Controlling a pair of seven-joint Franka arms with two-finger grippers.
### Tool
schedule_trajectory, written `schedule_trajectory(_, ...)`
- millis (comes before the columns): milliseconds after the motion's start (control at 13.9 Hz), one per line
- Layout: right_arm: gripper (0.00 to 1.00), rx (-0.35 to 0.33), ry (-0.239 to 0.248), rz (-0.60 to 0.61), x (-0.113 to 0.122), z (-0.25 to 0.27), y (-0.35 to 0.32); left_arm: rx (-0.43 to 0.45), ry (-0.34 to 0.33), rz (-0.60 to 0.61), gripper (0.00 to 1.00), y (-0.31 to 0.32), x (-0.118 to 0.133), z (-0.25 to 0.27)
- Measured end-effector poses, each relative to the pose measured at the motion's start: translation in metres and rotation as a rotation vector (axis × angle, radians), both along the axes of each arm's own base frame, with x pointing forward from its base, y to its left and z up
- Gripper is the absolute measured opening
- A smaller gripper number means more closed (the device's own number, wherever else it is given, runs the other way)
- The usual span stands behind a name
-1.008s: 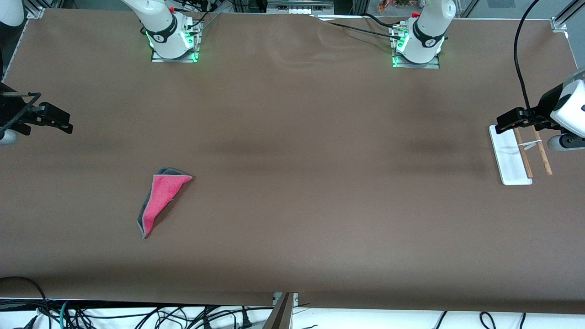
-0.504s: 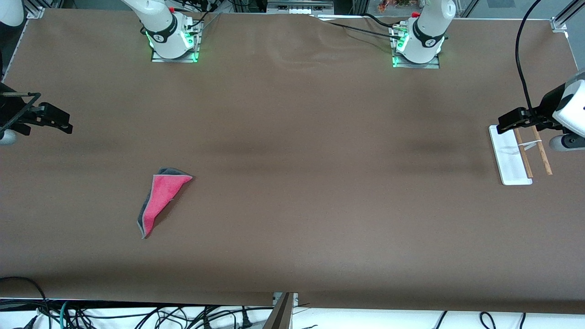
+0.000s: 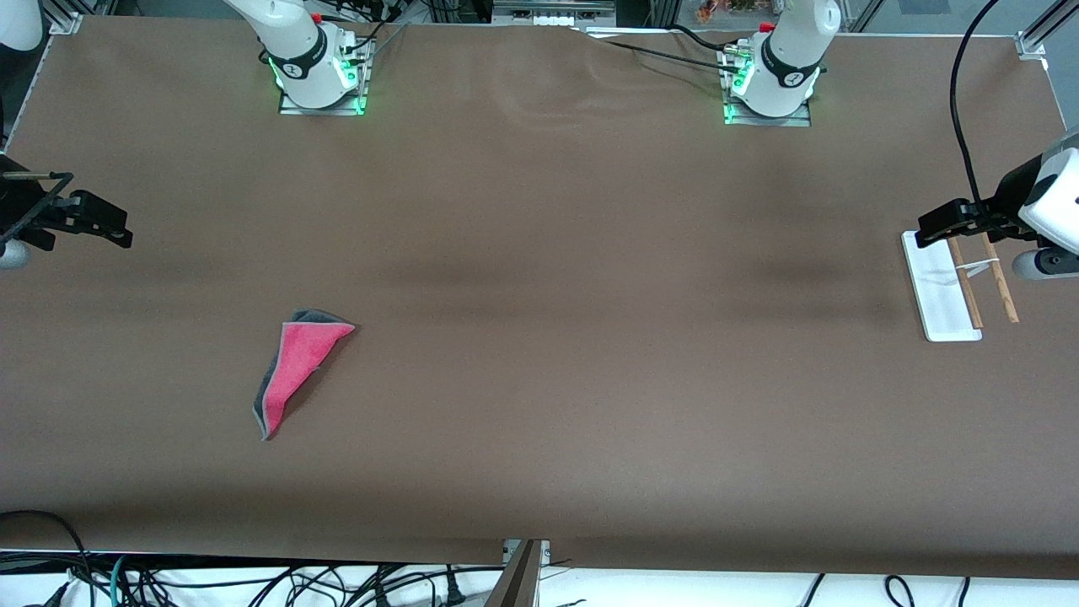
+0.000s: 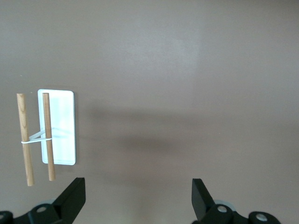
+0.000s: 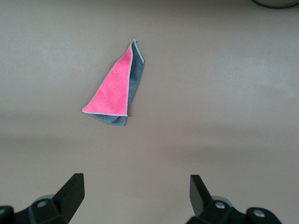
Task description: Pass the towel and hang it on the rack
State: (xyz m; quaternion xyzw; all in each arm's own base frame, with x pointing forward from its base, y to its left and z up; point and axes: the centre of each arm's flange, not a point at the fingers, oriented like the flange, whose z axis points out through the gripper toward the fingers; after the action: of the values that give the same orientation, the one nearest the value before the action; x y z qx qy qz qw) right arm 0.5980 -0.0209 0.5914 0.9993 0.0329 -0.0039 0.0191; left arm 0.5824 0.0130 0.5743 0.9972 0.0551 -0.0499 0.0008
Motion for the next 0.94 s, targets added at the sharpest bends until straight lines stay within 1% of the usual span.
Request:
schedule_trajectory(144, 1.0, -0.001, -0.008, -0.001, 0.002, -0.001, -0.001, -0.01, 0.004, 0.001, 1.0, 0.0, 0.004, -0.006)
schedule_trajectory(288, 1.0, -0.002, -0.033, 0.001, 0.006, -0.001, -0.001, -0.011, -0.001, 0.006, 1.0, 0.002, 0.008, -0.01)
schedule_trajectory(432, 1.0, -0.002, -0.034, 0.003, 0.014, -0.012, 0.001, -0.012, -0.01, 0.019, 1.0, 0.01, 0.008, -0.007)
schedule_trajectory(576, 1.0, -0.004, -0.02, 0.009, 0.03, -0.041, 0.004, -0.011, -0.026, 0.028, 1.0, 0.016, 0.009, 0.001)
schedule_trajectory(792, 1.0, 0.007, -0.034, 0.027, 0.061, -0.095, 0.018, -0.011, -0.036, 0.042, 1.0, 0.024, 0.009, 0.005)
schedule_trajectory(936, 1.0, 0.005, -0.04, 0.056, 0.076, -0.128, 0.037, -0.01, -0.041, 0.053, 1.0, 0.03, 0.009, 0.008)
